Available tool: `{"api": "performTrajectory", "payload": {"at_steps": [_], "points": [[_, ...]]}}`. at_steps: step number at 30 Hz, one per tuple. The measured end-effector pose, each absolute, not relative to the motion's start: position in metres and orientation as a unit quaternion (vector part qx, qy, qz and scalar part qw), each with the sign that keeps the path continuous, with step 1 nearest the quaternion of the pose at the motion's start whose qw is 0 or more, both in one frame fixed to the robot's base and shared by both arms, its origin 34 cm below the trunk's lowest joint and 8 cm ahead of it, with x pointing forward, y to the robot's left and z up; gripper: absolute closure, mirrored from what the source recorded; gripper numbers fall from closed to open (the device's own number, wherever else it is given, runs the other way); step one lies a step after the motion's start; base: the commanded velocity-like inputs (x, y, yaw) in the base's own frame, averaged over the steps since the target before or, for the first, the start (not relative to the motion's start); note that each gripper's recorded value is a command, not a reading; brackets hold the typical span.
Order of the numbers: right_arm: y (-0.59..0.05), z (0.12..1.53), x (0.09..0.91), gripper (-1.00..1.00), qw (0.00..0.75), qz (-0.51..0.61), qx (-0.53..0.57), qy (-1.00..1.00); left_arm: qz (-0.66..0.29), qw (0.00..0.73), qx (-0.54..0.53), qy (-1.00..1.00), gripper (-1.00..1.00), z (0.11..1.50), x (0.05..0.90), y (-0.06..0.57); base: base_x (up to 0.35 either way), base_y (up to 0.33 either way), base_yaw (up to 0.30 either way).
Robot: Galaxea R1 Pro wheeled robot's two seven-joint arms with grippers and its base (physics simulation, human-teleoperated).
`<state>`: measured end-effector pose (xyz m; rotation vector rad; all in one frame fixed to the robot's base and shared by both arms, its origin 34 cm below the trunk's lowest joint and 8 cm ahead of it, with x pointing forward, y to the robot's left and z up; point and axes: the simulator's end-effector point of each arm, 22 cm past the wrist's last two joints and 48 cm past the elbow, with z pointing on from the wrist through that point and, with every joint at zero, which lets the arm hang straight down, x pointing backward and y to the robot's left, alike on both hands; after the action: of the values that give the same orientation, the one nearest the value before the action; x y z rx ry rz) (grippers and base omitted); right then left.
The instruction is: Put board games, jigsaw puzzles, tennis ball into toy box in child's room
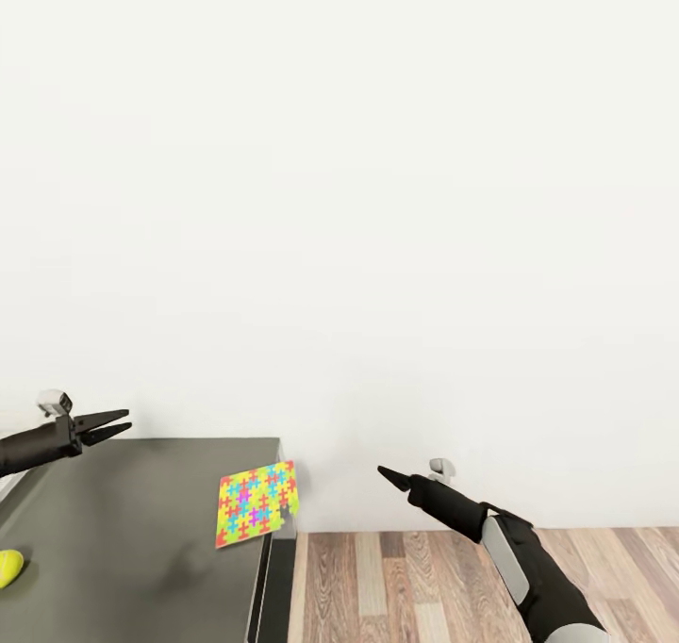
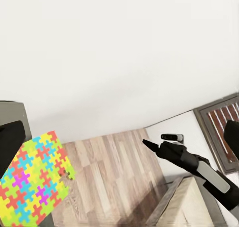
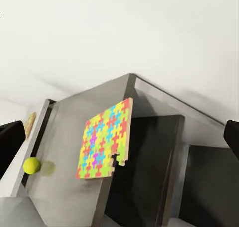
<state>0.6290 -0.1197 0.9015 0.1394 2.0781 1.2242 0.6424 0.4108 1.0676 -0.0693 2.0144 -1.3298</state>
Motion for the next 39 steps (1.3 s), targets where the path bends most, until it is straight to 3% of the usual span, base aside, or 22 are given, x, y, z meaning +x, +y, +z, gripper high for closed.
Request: {"api": "performTrajectory", "payload": {"at_steps": [22,39], "points": [[-0.083,0.870,0.643,-1.00,0.239,0.461,0.090,0.850,-0.555,0.334,-0.002,0.762,-1.00,1.062,0.648,0.347,0.000,0.000,0.016],[-0.060,0.872,0.634,-1.00,0.177,0.497,0.118,0.841,-0.558,0.332,-0.001,0.760,-1.00,1.056,0.652,0.343,0.000,0.000,0.000]]}}
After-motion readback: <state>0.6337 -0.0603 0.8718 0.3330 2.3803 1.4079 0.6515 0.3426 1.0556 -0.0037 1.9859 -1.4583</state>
